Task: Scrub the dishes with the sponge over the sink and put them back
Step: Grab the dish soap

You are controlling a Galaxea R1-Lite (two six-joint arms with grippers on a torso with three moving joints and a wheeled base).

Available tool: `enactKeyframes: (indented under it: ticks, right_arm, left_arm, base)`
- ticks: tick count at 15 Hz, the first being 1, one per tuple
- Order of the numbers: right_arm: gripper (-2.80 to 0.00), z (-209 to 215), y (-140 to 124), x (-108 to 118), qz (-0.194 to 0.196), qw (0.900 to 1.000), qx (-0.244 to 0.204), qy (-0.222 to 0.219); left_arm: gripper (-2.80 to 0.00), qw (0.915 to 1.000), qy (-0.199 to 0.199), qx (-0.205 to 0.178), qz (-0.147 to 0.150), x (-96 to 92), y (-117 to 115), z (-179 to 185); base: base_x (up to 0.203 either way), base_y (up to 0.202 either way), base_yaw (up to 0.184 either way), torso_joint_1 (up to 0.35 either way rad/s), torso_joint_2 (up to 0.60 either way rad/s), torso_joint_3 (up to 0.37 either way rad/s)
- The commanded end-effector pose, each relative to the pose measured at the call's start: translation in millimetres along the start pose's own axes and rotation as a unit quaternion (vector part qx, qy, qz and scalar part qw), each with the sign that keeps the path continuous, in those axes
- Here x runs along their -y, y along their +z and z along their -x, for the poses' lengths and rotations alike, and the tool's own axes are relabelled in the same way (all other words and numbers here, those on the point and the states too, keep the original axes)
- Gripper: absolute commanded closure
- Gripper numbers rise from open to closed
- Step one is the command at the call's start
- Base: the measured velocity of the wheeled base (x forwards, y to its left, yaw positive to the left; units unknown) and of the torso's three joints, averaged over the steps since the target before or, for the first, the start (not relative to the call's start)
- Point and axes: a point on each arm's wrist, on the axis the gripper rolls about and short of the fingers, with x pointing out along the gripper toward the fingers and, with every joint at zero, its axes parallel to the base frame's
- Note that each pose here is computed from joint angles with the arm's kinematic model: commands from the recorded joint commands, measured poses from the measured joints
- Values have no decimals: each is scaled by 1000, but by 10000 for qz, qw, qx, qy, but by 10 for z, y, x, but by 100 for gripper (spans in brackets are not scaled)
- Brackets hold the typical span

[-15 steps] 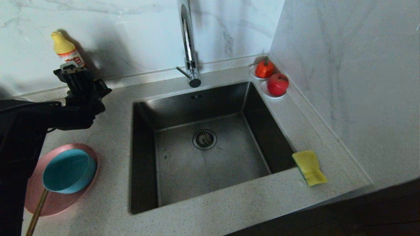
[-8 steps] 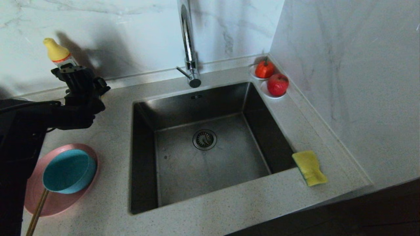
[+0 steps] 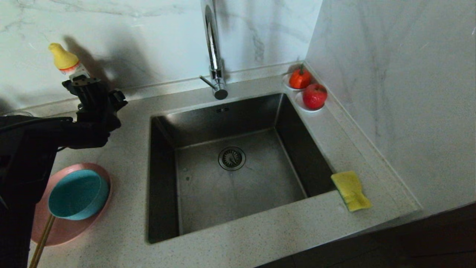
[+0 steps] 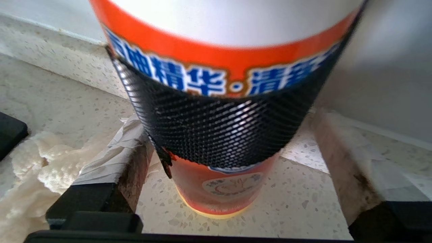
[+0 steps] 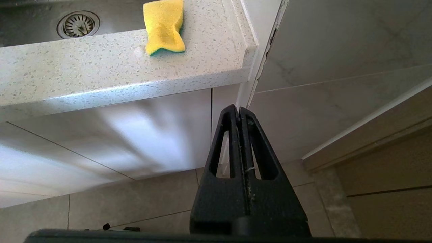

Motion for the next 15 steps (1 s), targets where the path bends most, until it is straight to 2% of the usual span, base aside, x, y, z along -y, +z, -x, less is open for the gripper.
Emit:
enactKeyframes:
  ticks: [1, 5, 6, 15]
  right_arm:
    - [0, 0, 0, 0, 1, 10000, -1, 2]
    - [0, 0, 0, 0, 1, 10000, -1, 2]
    - [0, 1, 0, 0, 1, 10000, 5, 2]
    - [0, 0, 0, 0, 1, 10000, -1, 2]
  left_arm:
    - [-280, 10000, -25, -10, 2, 4, -68, -31]
    - [-280, 10000, -79, 29, 3, 10, -56, -35]
    - [0, 10000, -79, 28, -5, 10, -56, -35]
    - [0, 9998, -158, -65, -53, 5, -167, -56]
  base:
    - [0, 0, 0, 0, 0, 0]
    - [0, 0, 0, 0, 0, 0]
    - [0, 0, 0, 0, 0, 0]
    - [0, 0, 0, 0, 0, 0]
